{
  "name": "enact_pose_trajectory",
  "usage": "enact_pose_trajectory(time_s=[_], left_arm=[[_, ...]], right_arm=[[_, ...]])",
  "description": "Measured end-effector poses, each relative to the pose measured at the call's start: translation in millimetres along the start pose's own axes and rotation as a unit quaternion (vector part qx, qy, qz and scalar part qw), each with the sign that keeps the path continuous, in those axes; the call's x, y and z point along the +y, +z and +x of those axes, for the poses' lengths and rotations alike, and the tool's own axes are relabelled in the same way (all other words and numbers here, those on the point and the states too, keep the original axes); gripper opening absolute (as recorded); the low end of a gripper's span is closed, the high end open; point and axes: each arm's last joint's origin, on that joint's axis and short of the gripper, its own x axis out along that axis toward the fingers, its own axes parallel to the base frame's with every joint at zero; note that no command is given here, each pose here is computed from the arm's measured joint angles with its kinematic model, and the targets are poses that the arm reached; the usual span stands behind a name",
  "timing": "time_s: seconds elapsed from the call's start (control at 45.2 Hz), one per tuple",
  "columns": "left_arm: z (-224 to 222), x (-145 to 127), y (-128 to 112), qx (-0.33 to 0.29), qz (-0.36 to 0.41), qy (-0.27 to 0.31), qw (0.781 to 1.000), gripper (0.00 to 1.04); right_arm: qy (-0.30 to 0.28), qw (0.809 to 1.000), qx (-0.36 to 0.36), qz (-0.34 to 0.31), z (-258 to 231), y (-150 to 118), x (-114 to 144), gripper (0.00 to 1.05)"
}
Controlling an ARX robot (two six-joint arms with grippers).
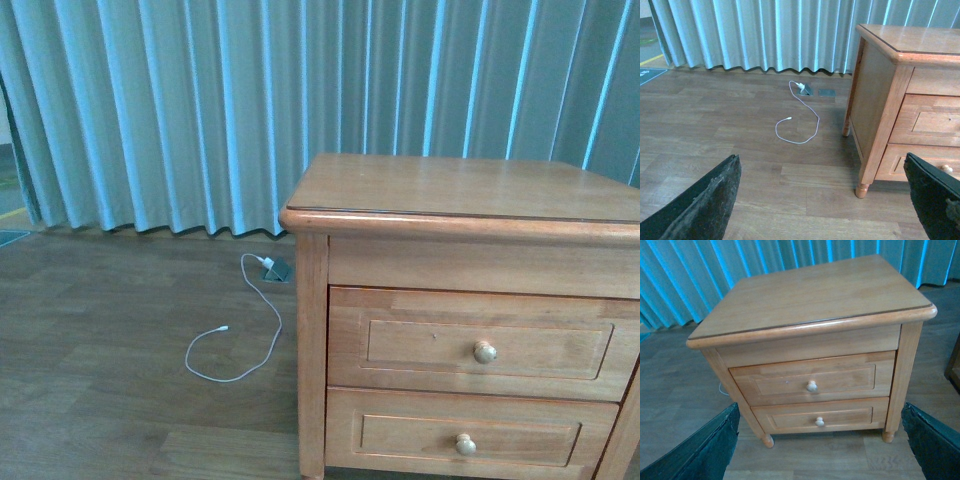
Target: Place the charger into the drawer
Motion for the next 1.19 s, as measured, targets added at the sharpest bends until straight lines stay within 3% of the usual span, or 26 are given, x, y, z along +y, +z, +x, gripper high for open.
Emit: enact_pose_trajectory(time_s=[0.088, 0.133, 0.243, 0.619, 1.194], left_arm=[[0.0, 0.0, 0.0, 0.000, 0.000, 0.000, 1.000, 0.99], [0.0, 0.0, -0.1, 0.000, 0.000, 0.000, 1.000, 0.99], [0.0, 0.0, -0.1, 0.000, 0.000, 0.000, 1.000, 0.99], [0.0, 0.0, 0.0, 0.000, 0.000, 0.000, 1.000, 0.99], [0.0, 0.0, 0.0, 0.000, 0.000, 0.000, 1.000, 0.99]], right_arm=[[-0.001, 1.000, 0.002, -0.001, 1.0, -1.2, 0.0, 0.96], [-0.003, 1.000, -0.025, -0.016, 0.7, -2.7, -1.1, 0.90], [-0.001, 0.996, -0.070, -0.057, -3.0, -12.8, -7.5, 0.73], [-0.008, 0.994, -0.070, -0.089, -12.6, -54.7, -36.0, 0.01], [-0.008, 0.993, -0.070, -0.090, -23.3, -82.8, -41.4, 0.02]])
